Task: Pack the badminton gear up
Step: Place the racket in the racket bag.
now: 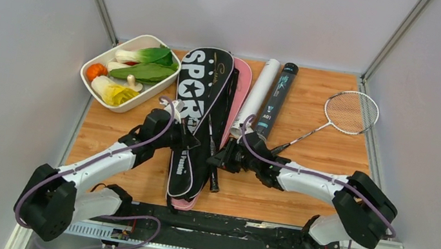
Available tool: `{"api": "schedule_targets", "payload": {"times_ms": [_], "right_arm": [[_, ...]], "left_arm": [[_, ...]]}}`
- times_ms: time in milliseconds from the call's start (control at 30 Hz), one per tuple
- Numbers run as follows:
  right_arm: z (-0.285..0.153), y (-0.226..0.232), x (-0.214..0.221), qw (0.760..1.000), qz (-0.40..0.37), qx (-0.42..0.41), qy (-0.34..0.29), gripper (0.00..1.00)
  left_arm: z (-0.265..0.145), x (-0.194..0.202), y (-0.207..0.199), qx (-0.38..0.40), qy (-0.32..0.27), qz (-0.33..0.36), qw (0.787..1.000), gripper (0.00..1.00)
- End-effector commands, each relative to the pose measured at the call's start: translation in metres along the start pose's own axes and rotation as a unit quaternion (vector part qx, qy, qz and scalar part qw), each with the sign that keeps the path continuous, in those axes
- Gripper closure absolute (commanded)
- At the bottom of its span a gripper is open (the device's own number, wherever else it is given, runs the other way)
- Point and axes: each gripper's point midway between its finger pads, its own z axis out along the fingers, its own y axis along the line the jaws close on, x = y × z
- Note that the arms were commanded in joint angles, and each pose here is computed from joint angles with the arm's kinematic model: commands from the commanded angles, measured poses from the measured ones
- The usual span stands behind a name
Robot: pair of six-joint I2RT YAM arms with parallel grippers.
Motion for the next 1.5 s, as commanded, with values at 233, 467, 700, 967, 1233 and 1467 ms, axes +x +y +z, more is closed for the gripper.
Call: {"api": "schedule_targets", "payload": {"times_ms": [233, 467, 700, 967, 1233, 1467], "right_arm": [[0.024, 0.081, -0.095, 0.980, 0.108, -0.070, -0.150, 1.00], [0.026, 0.080, -0.114, 0.969, 0.152, -0.053, -0.187, 1.00], [0.068, 0.065, -0.109, 0.970, 0.182, -0.041, -0.155, 0.94], [0.071, 0.076, -0.118, 0.959, 0.217, -0.081, -0.161, 0.83], [0.098, 0.072, -0.112, 0.957, 0.232, -0.085, -0.150, 0.82], [0.092, 0.090, -0.101, 0.989, 0.094, -0.052, -0.101, 0.50]], "left_arm": [[-0.024, 0.026, -0.040, 0.081, 0.025, 0.000, 0.996, 1.00], [-0.022, 0.040, -0.027, 0.068, 0.031, -0.009, 0.997, 1.00], [-0.027, 0.045, -0.020, 0.057, 0.028, -0.022, 0.998, 1.00], [-0.032, 0.055, -0.028, 0.103, 0.031, -0.032, 0.994, 1.00], [-0.031, 0.054, -0.020, 0.086, 0.015, -0.046, 0.995, 1.00], [-0.030, 0.045, 0.007, 0.001, -0.009, -0.062, 0.998, 1.00]]}}
